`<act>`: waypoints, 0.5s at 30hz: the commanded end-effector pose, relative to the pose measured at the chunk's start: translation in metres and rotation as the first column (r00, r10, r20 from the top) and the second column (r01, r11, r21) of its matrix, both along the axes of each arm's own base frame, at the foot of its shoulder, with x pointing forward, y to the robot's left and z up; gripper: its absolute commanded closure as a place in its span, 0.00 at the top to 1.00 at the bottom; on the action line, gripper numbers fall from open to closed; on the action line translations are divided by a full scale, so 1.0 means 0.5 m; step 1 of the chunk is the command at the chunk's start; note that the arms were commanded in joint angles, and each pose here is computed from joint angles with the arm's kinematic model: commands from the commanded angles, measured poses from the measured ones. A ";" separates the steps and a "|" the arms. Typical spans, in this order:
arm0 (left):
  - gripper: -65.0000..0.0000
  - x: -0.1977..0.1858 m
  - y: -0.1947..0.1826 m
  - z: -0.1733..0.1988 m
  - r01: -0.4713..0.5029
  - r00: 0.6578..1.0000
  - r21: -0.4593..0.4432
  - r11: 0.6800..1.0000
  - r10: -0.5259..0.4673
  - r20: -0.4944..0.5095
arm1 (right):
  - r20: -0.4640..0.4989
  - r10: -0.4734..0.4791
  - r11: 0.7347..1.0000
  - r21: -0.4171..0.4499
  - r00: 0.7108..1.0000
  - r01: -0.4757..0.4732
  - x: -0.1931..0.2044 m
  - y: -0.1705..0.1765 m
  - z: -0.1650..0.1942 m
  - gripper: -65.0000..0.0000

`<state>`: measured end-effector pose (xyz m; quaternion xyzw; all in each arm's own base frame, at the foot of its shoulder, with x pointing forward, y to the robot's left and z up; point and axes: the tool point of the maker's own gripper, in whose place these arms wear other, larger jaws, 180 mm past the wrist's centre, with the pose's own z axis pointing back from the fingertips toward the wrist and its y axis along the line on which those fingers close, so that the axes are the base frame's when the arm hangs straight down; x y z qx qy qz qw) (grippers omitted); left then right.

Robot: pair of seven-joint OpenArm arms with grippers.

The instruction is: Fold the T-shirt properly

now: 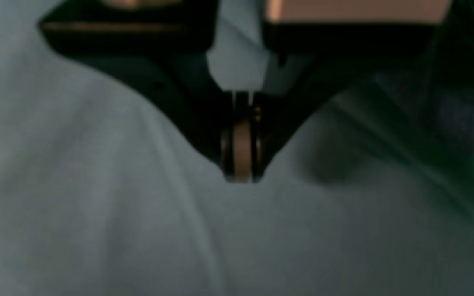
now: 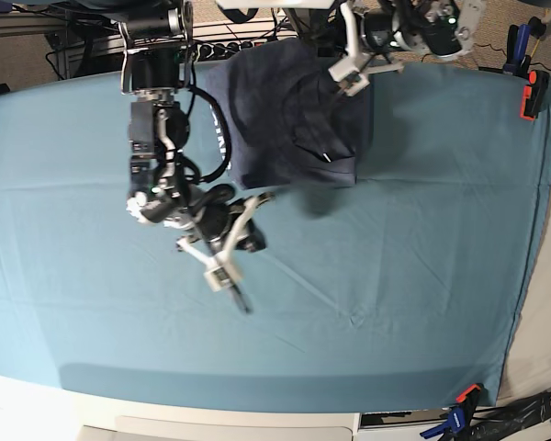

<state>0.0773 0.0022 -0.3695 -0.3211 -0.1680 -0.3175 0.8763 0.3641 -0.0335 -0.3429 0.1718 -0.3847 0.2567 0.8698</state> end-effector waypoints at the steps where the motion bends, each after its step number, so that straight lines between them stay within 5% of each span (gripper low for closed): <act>1: 0.00 0.024 -0.019 0.020 -0.029 0.999 -0.041 0.999 0.030 0.039 | 0.055 0.012 1.000 0.010 0.998 -0.012 0.019 0.008 0.032 0.00; 15: 0.00 0.085 -0.033 0.057 -0.050 0.989 -0.047 0.998 0.057 0.137 | 0.054 0.023 1.000 0.002 0.998 -0.023 0.016 0.014 0.030 0.00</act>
